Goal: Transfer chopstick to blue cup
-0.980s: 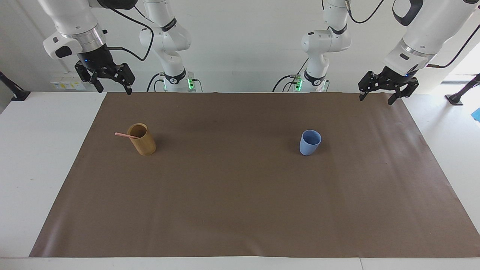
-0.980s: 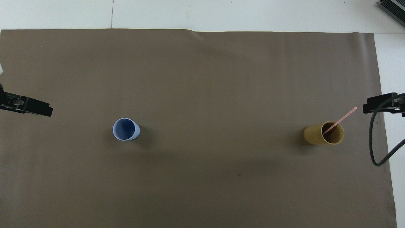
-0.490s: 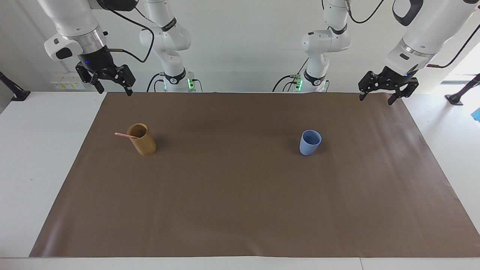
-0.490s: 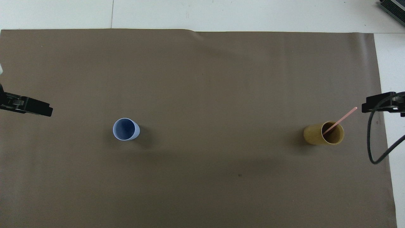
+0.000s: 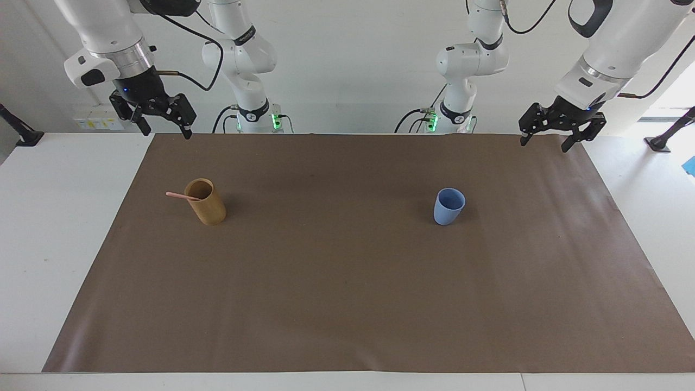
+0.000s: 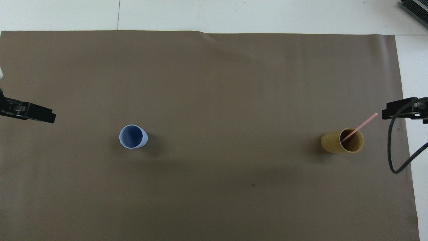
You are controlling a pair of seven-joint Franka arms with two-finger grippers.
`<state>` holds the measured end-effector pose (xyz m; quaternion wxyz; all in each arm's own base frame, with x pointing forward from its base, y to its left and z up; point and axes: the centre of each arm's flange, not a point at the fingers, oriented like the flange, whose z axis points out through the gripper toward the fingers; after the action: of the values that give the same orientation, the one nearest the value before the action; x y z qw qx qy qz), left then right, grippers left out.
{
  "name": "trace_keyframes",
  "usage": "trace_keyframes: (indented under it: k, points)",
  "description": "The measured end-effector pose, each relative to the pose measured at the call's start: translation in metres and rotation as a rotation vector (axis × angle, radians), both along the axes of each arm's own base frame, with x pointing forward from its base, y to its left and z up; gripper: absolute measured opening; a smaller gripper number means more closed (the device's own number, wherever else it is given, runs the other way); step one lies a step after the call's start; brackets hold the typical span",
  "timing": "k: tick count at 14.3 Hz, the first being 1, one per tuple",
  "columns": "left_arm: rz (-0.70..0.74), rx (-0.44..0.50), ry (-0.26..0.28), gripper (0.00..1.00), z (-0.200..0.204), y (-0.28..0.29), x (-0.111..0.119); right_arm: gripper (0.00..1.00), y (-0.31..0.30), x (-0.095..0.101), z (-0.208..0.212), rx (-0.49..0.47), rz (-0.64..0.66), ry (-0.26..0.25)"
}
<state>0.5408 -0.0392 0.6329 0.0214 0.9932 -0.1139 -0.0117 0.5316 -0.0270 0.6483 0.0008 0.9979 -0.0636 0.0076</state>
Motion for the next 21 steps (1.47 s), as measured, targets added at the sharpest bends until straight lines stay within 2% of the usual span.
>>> trace_keyframes:
  k: [15,21]
  points:
    - [0.005,0.001,0.011,1.0,-0.001,0.002,-0.001,1.0,0.0,0.0,0.0,0.0,0.0,0.0]
    - [0.153,0.004,0.015,1.0,-0.001,0.015,0.0,1.0,0.0,0.0,0.0,0.0,0.0,0.0]
